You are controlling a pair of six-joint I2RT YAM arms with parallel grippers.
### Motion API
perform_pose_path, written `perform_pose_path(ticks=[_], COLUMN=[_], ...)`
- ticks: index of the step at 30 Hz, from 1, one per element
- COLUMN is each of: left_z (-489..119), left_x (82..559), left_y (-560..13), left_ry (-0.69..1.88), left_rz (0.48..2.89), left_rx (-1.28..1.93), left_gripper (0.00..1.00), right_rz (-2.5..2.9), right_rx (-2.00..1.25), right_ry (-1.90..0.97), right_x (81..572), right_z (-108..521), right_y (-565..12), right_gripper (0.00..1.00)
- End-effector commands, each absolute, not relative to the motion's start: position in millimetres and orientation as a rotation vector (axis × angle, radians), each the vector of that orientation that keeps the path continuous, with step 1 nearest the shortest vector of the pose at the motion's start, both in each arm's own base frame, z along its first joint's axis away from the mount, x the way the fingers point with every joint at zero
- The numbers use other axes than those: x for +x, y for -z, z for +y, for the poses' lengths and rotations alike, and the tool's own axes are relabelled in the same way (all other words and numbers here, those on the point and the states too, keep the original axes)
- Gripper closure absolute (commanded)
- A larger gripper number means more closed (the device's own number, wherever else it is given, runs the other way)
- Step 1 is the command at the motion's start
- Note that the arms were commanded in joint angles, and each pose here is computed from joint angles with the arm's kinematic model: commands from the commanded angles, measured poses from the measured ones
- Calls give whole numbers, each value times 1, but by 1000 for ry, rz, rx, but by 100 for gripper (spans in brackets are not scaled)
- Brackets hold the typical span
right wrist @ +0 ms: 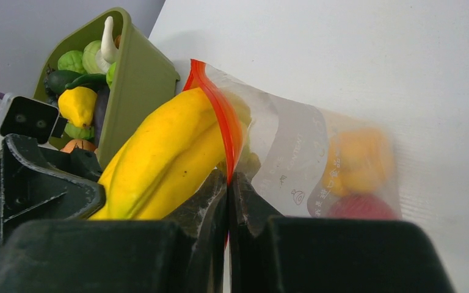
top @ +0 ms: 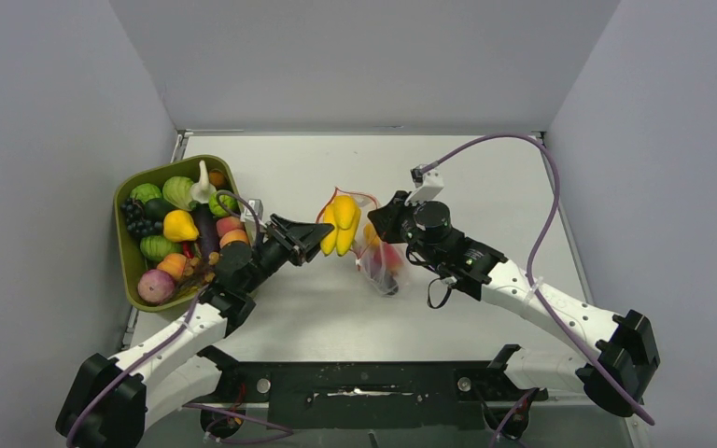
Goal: Place the food in the zip-top bag and seal the zipper
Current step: Place the fake fruit in the zipper food storage bag.
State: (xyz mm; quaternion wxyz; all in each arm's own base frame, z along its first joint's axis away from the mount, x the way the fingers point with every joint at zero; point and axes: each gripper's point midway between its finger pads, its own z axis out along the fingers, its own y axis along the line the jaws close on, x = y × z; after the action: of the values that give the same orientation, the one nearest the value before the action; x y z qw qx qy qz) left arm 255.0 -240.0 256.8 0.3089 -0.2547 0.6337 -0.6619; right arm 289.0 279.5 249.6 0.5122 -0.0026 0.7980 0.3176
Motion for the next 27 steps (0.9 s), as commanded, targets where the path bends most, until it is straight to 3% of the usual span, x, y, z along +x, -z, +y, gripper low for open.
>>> perform_pose_path(ticks=[1, 9, 18, 24, 27], left_z=[-238, -246, -240, -241, -239], left_x=[264, 272, 285, 282, 283], left_y=[-279, -271, -248, -255, -263], left_ry=[1711, 1657, 1405, 1386, 1320], left_rz=[1619, 1677, 1799, 1812, 1830], left_rx=[-661, -640, -600, -543, -476], left_gripper=[90, 87, 75, 55, 50], right_rz=[1829, 1816, 1831, 1845, 1847], right_rx=[16, -50, -77, -67, -40], right_ry=[-836, -892, -900, -886, -848], right_x=[295, 285, 278, 277, 280], right_z=[286, 293, 291, 287, 280], right_y=[-274, -276, -272, -271, -271], right_gripper=[100, 100, 100, 100, 100])
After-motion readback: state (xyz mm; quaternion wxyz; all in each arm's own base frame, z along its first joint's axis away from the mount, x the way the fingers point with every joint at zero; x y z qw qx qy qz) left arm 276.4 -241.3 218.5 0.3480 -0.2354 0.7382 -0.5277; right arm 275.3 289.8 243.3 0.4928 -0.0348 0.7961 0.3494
